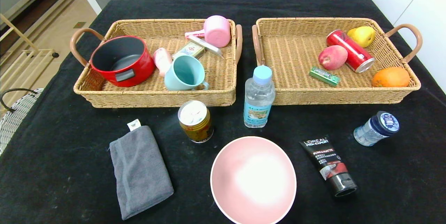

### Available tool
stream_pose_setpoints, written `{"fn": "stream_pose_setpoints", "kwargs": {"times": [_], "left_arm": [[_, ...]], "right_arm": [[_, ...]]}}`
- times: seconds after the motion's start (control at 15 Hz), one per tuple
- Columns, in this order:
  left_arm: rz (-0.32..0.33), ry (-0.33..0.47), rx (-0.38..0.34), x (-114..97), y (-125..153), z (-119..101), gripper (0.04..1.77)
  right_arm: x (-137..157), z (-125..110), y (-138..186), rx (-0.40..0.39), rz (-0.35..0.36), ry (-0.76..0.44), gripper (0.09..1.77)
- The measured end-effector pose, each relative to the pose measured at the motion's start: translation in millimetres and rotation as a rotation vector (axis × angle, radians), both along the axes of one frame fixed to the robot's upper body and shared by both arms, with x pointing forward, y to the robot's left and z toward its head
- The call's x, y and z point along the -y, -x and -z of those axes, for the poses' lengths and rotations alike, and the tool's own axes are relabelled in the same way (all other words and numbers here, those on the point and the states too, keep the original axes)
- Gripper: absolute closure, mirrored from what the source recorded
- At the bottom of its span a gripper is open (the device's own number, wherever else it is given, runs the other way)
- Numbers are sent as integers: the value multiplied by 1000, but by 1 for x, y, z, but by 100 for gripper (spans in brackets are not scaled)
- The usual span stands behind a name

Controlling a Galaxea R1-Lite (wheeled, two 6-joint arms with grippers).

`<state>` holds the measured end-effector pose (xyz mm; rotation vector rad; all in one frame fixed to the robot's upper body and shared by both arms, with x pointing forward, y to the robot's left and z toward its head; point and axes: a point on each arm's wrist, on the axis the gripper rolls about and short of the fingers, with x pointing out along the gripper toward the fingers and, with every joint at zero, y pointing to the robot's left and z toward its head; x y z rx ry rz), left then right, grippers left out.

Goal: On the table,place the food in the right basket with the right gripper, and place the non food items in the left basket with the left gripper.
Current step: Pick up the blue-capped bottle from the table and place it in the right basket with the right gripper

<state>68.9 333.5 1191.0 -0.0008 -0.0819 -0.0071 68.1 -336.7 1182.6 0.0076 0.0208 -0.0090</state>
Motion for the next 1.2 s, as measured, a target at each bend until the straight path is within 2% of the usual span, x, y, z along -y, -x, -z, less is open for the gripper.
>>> {"fn": "stream_pose_setpoints", "kwargs": {"times": [0.27,0.4,0.47,0.6,0.73,0.93,1.2], "left_arm": [[0,0,9,0,0,-1,9],[17,24,58,0,1,-8,9],[39,44,89,1,5,-18,9],[108,65,129,2,11,-44,9],[208,63,117,4,8,-69,9],[380,44,47,7,-7,-98,9],[515,25,-60,11,-46,-127,9]], "right_arm": [[0,0,0,0,1,-8,15],[0,-6,2,22,3,-38,15],[0,-17,5,50,-12,-58,15],[-2,-41,10,60,-75,-78,15],[-3,-61,6,36,-156,-82,15],[-6,-91,-13,25,-264,-84,15],[-9,-119,-46,-56,-383,-91,15]]}}
